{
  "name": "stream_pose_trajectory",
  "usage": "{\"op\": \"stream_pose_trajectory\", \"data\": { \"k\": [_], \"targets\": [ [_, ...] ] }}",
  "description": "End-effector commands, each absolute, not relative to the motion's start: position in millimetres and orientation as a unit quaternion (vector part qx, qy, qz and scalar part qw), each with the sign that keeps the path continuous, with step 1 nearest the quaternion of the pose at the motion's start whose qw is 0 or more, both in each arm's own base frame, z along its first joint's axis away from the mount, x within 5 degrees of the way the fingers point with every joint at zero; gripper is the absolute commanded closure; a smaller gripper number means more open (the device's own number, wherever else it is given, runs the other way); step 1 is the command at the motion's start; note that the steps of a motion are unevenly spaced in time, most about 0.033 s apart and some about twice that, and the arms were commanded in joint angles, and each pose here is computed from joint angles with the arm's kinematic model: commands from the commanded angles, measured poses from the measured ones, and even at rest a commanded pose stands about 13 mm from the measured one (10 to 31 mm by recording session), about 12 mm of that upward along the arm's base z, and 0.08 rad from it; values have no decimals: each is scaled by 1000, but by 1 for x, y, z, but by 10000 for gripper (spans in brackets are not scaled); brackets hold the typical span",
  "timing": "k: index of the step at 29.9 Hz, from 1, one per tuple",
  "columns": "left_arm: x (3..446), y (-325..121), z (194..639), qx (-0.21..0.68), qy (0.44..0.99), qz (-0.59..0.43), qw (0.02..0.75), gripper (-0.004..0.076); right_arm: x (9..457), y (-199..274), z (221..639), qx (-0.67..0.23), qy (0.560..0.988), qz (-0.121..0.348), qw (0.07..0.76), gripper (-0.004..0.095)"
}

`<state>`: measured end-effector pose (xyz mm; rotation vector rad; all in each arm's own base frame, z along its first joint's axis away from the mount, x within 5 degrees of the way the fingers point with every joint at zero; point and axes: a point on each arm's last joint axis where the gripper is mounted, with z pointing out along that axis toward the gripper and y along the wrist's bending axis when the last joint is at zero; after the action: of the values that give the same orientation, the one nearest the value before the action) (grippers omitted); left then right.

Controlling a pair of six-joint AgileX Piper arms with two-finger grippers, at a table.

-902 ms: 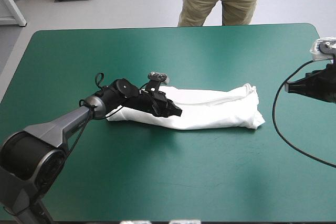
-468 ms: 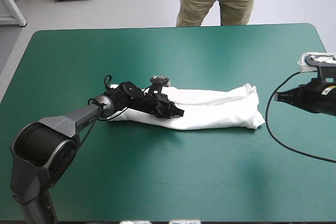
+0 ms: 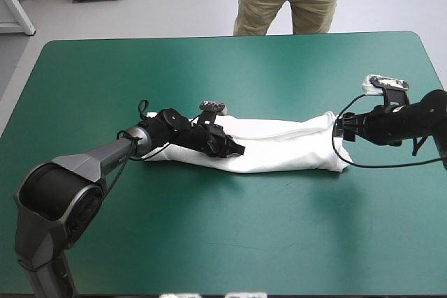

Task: Fold the cloth

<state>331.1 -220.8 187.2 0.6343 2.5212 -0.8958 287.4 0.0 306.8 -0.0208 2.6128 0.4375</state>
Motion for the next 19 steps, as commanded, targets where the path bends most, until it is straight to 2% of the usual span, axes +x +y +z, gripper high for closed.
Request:
{"op": "stream_pose_trajectory", "data": {
  "k": [1, 6, 16, 19],
  "targets": [
    [328, -224, 201, 239, 891, -332, 198, 733, 304, -3, 302, -6, 950, 166, 263, 189],
    [328, -223, 201, 238, 891, -331, 200, 733, 326, -7, 265, -1, 961, 164, 225, 282],
    [329, -223, 201, 236, 891, -331, 202, 733, 347, -1, 215, 10, 967, 194, 165, 288],
    [329, -223, 201, 236, 891, -331, 202, 733, 349, 6, 209, -5, 968, 197, 157, 362]
  ]
}}
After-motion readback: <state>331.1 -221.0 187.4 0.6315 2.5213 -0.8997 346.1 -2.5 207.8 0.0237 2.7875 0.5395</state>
